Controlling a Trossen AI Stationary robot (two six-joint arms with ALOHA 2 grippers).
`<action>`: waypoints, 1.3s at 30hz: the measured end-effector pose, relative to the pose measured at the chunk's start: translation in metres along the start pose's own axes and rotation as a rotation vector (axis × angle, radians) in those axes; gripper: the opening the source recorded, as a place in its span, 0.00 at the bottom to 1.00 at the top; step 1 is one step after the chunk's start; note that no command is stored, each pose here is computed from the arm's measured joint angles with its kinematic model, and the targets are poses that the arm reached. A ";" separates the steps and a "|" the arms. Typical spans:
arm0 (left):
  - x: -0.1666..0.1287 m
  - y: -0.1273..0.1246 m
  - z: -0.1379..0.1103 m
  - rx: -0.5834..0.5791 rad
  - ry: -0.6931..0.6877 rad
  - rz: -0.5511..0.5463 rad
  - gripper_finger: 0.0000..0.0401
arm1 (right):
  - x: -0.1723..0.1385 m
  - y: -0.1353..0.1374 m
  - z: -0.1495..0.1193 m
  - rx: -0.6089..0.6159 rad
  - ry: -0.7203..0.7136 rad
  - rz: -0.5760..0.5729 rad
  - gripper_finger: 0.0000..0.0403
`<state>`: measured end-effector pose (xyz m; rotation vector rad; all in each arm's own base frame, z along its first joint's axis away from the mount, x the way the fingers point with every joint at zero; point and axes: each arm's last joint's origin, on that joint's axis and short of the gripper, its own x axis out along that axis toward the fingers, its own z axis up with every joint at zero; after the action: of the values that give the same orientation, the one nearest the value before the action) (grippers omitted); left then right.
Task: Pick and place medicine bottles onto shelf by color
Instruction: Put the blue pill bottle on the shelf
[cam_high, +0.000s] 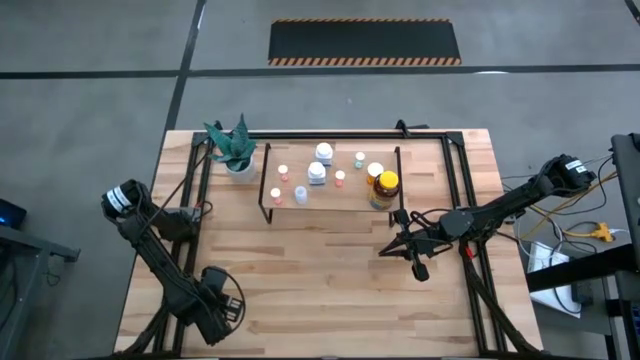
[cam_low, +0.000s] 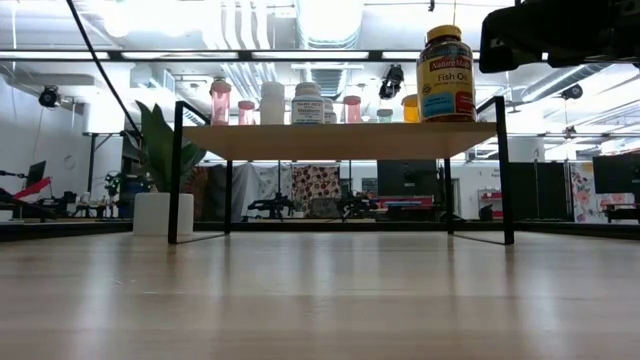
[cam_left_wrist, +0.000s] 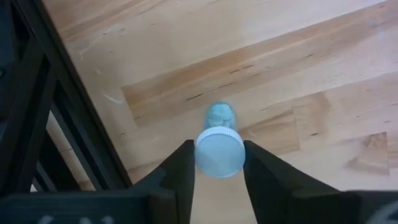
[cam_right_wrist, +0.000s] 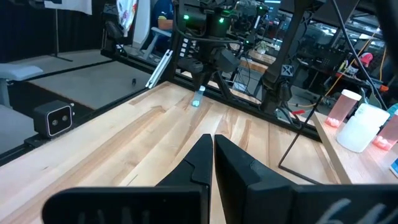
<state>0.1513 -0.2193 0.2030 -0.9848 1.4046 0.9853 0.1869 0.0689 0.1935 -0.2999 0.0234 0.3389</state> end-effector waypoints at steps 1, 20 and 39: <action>0.000 0.000 0.000 0.000 0.000 -0.001 0.23 | 0.000 0.000 0.000 0.000 0.000 0.000 0.02; -0.126 -0.118 0.065 0.638 -0.063 -0.715 0.23 | 0.000 0.000 0.000 -0.003 0.000 0.000 0.02; -0.276 -0.014 0.291 0.827 -0.721 -0.197 0.23 | 0.000 0.000 0.000 -0.044 0.000 -0.002 0.02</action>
<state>0.2674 0.0628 0.4635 -0.1051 0.9195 0.4417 0.1870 0.0687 0.1937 -0.3438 0.0153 0.3383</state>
